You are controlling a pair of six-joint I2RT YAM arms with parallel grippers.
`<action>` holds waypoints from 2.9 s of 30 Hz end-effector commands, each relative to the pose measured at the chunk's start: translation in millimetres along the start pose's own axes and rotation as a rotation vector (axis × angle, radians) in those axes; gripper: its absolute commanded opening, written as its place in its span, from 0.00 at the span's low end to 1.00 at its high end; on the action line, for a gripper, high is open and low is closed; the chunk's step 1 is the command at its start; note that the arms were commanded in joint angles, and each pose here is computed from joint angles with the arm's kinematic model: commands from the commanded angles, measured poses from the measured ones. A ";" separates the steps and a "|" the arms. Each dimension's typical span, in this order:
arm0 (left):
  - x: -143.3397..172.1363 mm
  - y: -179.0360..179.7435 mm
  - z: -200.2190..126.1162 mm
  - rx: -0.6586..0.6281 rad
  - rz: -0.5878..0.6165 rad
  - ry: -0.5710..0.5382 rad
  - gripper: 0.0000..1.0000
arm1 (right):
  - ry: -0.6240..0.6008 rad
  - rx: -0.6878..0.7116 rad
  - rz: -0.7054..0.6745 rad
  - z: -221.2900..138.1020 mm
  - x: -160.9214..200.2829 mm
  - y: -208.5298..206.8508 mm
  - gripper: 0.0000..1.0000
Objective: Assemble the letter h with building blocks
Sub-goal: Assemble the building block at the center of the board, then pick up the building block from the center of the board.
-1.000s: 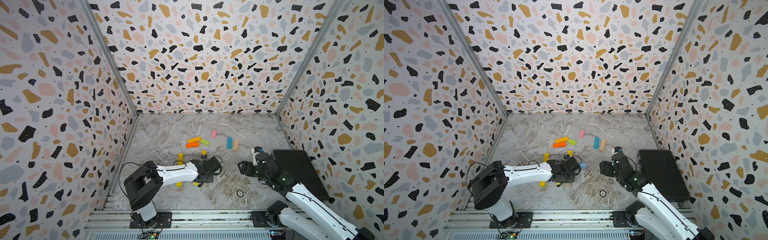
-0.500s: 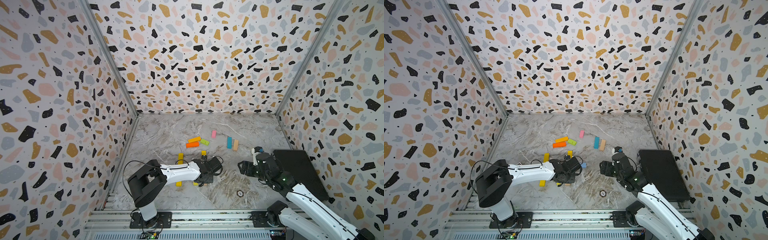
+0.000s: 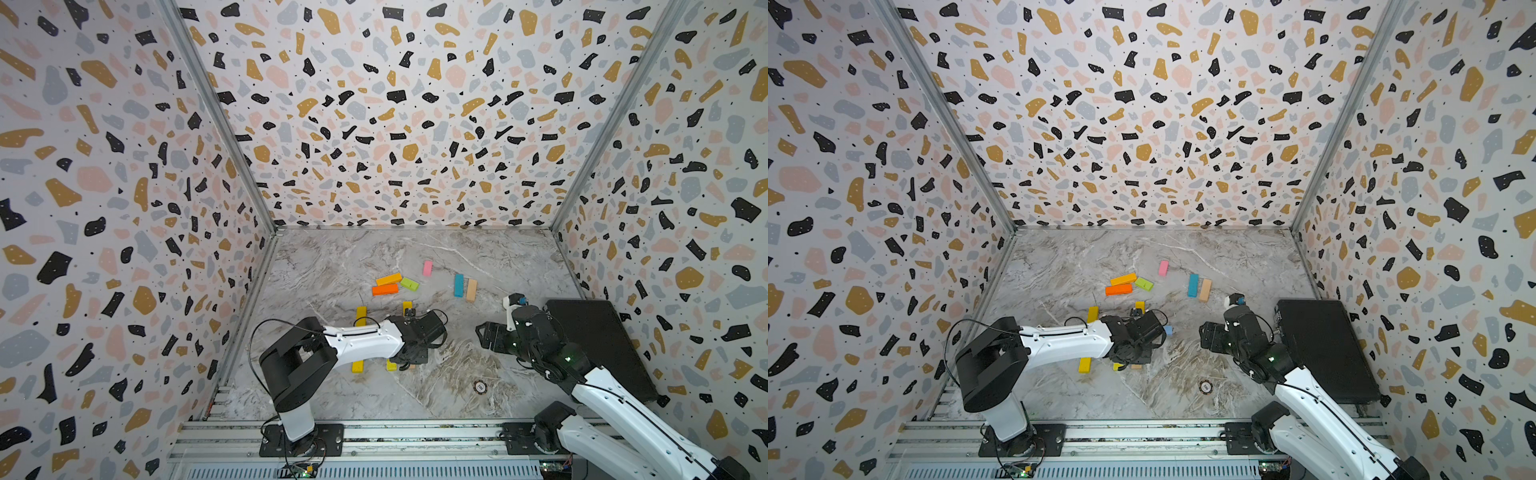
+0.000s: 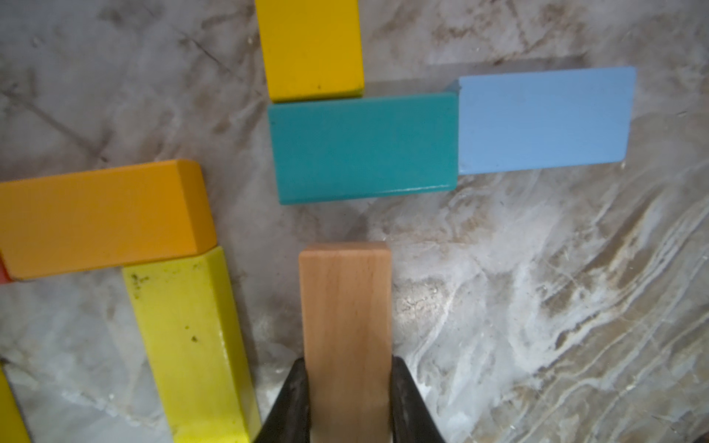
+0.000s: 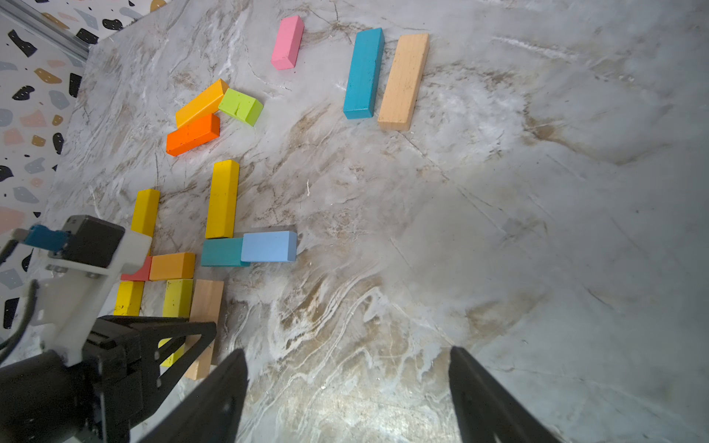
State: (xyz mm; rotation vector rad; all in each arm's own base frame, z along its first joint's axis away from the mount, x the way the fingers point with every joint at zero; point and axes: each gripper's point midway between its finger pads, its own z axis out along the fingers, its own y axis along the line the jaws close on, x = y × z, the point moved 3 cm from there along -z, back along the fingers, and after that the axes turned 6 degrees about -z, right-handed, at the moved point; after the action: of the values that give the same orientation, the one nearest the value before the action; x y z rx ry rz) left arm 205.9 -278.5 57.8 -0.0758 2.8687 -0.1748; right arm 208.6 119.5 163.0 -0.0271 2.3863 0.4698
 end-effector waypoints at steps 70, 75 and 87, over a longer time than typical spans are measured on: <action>-31.8 -9.5 -15.5 0.016 0.036 -0.086 0.51 | 0.000 -0.022 0.019 -0.2 1.5 0.2 0.86; -49.3 -14.7 -55.0 0.054 0.070 -0.165 0.56 | -0.018 -0.026 0.016 -2.4 0.4 -0.2 0.89; -72.0 4.0 -191.0 0.358 0.099 -0.447 0.99 | 0.107 -0.083 -0.013 26.7 6.2 15.2 0.88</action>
State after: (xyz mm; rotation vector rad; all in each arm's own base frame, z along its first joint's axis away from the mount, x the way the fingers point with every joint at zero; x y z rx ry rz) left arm 228.6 -264.0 249.3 0.0437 2.4075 -0.5671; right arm 211.4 132.4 138.6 -0.0763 2.4816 0.5149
